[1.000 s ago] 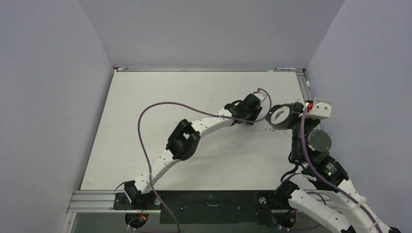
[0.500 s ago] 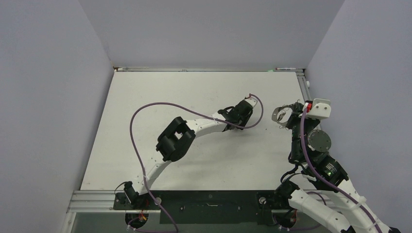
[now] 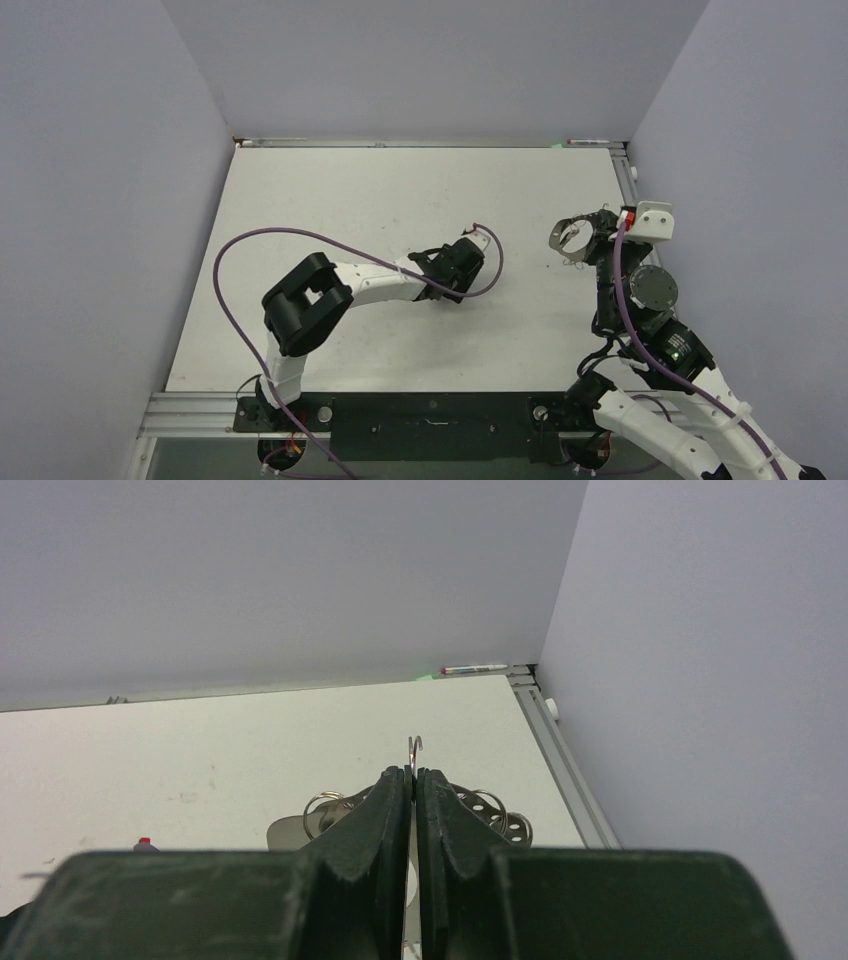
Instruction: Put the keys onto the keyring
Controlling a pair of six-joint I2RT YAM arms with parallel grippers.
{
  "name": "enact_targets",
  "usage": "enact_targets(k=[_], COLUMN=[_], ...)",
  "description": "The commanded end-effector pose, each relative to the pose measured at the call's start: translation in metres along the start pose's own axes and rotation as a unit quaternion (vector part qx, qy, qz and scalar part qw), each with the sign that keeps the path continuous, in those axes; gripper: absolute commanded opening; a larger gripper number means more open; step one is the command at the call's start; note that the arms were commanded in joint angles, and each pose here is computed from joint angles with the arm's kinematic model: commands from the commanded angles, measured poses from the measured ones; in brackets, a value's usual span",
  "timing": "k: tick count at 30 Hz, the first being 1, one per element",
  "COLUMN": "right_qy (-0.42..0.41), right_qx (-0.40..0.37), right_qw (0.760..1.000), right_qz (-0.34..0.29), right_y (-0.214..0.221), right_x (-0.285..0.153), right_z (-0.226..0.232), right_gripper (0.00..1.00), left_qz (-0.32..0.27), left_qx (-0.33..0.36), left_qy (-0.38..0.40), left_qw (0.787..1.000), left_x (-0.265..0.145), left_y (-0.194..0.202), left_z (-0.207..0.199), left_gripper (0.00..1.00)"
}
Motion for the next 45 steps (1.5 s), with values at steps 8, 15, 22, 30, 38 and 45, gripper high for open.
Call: enact_targets(k=[8,15,22,30,38,45], right_qy=[-0.037,-0.047,-0.052,-0.060,-0.067,-0.071], right_qx=[0.006,0.001,-0.002,-0.006,-0.010,-0.013], right_qw=[0.999,0.999,0.999,0.998,0.998,0.997], right_qz=[0.004,0.007,0.010,0.012,0.015,0.017], right_y=[0.005,0.006,0.007,0.009,0.011,0.012], right_x=[0.003,0.005,0.005,0.007,0.009,0.011], right_z=[0.017,0.021,0.023,0.028,0.033,0.035], right_gripper=[0.05,0.05,0.05,0.05,0.05,0.05], left_qz=[-0.027,-0.010,0.011,0.011,0.006,0.006], left_qx=[0.129,0.188,0.192,0.176,0.173,0.171], left_qy=[0.026,0.040,0.066,0.063,0.068,0.076], left_qw=[0.991,0.981,0.979,0.982,0.983,0.982], left_x=[-0.053,-0.034,-0.011,0.005,0.007,0.009], left_y=[-0.024,-0.018,-0.012,-0.015,-0.018,-0.019], left_z=[0.006,0.004,0.006,0.017,0.021,0.020], left_gripper=[0.53,0.46,0.39,0.31,0.28,0.22])
Point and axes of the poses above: each gripper's point midway between its finger pads, its own x axis out along the fingers, its own z axis along the line the jaws close on, y = z × x, the point moved 3 cm from there along -x, back along the fingers, and after that the axes turned 1 degree about x, right-handed, at the moved point
